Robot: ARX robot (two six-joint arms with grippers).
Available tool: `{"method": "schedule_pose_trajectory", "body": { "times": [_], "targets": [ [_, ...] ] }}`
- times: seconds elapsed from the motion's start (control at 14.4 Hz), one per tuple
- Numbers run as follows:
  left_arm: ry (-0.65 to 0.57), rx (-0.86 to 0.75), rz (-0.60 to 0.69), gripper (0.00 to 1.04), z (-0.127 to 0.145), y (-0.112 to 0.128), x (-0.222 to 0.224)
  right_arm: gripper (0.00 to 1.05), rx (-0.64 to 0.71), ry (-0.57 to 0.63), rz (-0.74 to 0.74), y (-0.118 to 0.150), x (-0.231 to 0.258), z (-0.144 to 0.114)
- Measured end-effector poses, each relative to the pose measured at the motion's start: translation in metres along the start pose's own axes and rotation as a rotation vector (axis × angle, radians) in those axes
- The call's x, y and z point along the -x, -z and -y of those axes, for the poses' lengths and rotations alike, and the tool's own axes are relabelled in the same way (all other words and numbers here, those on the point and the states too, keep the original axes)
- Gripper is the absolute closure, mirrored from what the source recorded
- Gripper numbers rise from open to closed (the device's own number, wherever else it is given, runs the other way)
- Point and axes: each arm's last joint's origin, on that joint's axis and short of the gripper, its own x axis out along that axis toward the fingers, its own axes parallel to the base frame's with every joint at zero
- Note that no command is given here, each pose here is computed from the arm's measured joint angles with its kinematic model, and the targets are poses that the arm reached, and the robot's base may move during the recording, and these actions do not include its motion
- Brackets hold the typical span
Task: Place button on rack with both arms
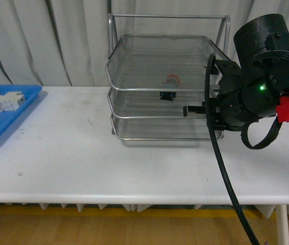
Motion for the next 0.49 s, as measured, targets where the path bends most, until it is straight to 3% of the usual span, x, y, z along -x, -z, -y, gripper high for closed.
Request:
{"method": "schedule_pose_trajectory", "body": {
  "times": [0.21,0.49],
  "targets": [
    [0.0,0.0,0.0,0.07,0.0,0.0,0.0,1.03,-0.009,0.002,0.025,-0.004,0.0,0.002],
    [0.0,0.0,0.0,0.07,0.0,0.0,0.0,1.03,-0.058,-0.069,0.019,0.022,0.032,0.001]
  ]
}}
